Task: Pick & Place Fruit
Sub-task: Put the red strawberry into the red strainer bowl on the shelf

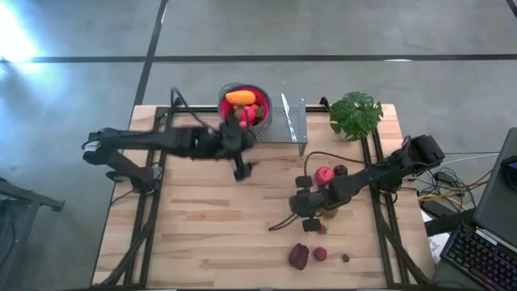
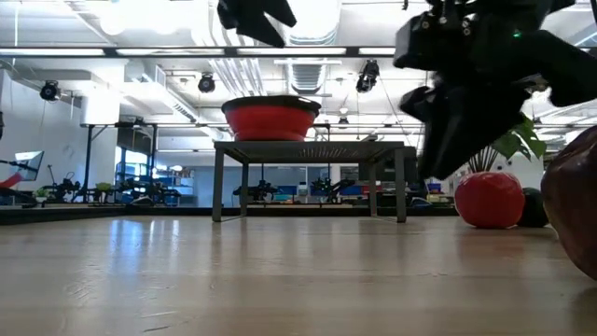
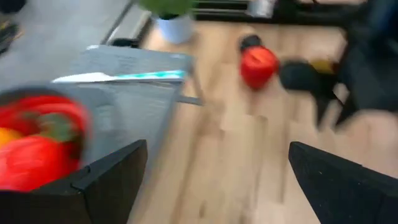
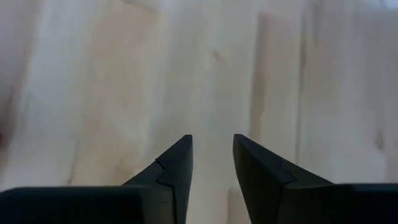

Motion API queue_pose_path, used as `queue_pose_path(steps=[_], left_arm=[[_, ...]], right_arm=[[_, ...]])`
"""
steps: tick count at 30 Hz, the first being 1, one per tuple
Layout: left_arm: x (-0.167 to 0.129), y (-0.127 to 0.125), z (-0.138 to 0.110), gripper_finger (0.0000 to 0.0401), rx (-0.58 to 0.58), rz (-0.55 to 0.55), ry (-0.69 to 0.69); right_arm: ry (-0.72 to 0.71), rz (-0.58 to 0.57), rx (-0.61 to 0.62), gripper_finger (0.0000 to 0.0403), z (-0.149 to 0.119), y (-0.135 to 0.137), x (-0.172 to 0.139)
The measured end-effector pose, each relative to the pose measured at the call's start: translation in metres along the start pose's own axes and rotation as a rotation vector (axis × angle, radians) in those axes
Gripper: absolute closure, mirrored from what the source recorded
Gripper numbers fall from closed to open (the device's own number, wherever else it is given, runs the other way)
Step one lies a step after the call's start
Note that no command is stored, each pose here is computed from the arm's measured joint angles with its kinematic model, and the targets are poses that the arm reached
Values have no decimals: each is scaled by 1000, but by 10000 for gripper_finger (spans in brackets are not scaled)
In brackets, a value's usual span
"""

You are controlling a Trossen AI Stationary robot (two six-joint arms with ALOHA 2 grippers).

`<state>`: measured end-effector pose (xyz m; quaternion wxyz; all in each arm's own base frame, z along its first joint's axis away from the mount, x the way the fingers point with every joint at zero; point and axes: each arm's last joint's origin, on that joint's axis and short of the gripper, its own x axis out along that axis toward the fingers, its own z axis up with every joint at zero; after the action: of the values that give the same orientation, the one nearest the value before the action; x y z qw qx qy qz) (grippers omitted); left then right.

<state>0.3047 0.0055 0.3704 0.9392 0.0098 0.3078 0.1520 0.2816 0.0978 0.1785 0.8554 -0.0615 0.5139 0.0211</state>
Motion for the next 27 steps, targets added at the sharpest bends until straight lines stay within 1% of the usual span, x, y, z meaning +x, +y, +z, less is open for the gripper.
queue_pose_path(steps=[3,6,9,13,16,19,23,27], left_arm=[[7,-27,-15,7,47,-65,-62],[9,-52,-31,7,66,-138,-166],[6,-71,-46,7,63,-206,-272],[-1,-91,-63,7,76,-288,-413],[-3,-102,-75,7,96,-332,-455],[-5,-108,-81,7,90,-356,-468],[-2,-110,-92,7,100,-369,-457],[0,-109,-95,7,90,-372,-470]], right_arm=[[57,-19,31,285,-6,10,-5],[112,-19,44,281,-12,25,-12],[144,-45,61,278,-16,38,-21],[139,-26,88,273,-18,58,-32],[133,-13,150,268,-19,70,-41],[142,-13,199,264,-24,82,-47],[141,-21,248,260,-31,93,-52],[142,-46,275,260,-40,96,-50]])
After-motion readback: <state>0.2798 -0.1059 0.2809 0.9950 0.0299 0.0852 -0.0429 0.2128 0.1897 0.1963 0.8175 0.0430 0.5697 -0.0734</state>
